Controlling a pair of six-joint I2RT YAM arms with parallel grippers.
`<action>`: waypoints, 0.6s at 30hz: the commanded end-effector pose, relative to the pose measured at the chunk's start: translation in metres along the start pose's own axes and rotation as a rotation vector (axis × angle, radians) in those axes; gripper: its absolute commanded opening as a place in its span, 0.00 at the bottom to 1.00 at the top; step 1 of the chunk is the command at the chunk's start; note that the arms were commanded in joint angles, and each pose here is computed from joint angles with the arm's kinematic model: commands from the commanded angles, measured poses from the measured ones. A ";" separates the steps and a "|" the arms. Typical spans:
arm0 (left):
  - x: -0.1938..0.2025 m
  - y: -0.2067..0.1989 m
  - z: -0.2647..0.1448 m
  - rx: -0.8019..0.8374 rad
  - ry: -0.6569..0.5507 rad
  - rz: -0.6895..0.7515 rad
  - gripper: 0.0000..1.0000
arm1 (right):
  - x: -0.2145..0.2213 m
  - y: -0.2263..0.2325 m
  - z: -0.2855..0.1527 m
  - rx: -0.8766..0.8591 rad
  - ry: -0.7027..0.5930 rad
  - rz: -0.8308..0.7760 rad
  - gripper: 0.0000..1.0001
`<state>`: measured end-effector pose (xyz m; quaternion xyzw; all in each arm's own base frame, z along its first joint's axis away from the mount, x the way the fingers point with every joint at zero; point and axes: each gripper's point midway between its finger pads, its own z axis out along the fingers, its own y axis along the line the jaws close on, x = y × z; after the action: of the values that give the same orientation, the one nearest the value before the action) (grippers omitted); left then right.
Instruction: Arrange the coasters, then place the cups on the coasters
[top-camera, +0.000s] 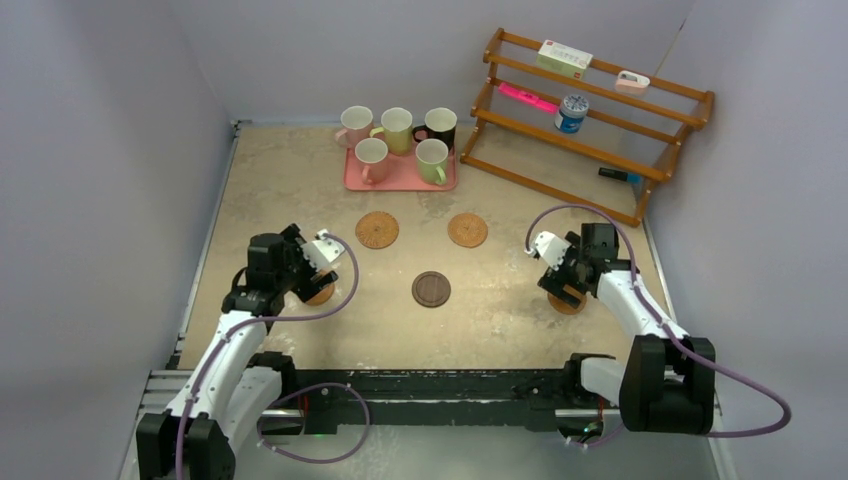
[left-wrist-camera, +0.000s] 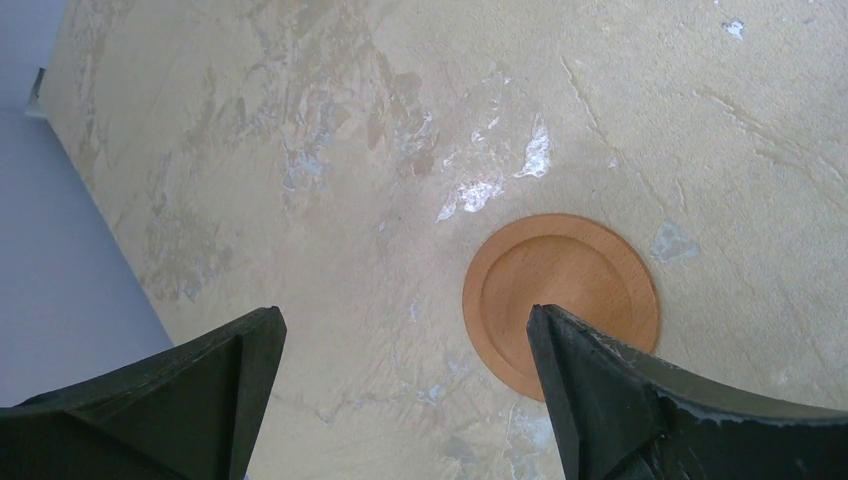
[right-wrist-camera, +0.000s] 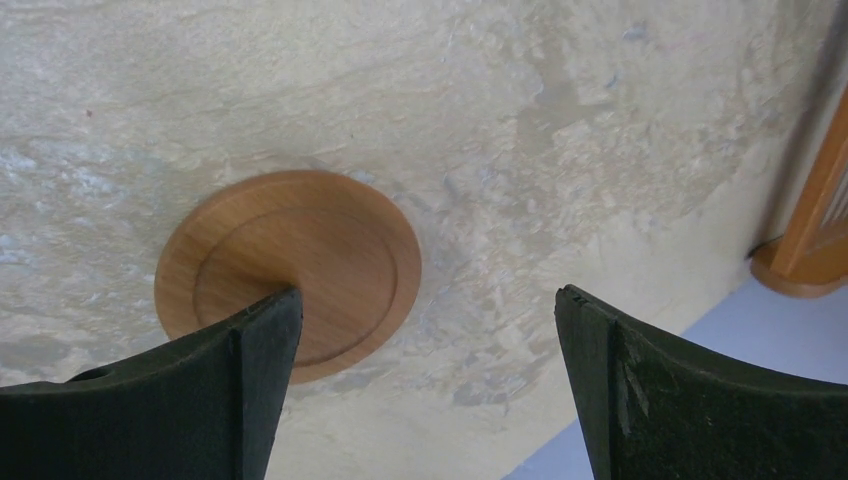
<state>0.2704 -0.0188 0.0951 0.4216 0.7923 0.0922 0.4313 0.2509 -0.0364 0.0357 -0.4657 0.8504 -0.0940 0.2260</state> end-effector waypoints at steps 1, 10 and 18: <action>-0.017 0.013 -0.003 -0.047 -0.070 -0.025 1.00 | -0.010 0.007 0.008 -0.028 -0.078 -0.095 0.98; -0.011 0.018 -0.001 -0.056 -0.026 0.010 1.00 | -0.034 0.043 0.017 -0.172 -0.221 -0.170 0.98; 0.007 0.016 0.006 -0.046 0.056 0.031 1.00 | -0.068 0.074 0.030 -0.248 -0.278 -0.237 0.98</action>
<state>0.2732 -0.0102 0.0857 0.4207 0.8022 0.1090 0.4094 0.2759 0.0396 0.0365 -0.5870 0.7452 -0.0361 0.3143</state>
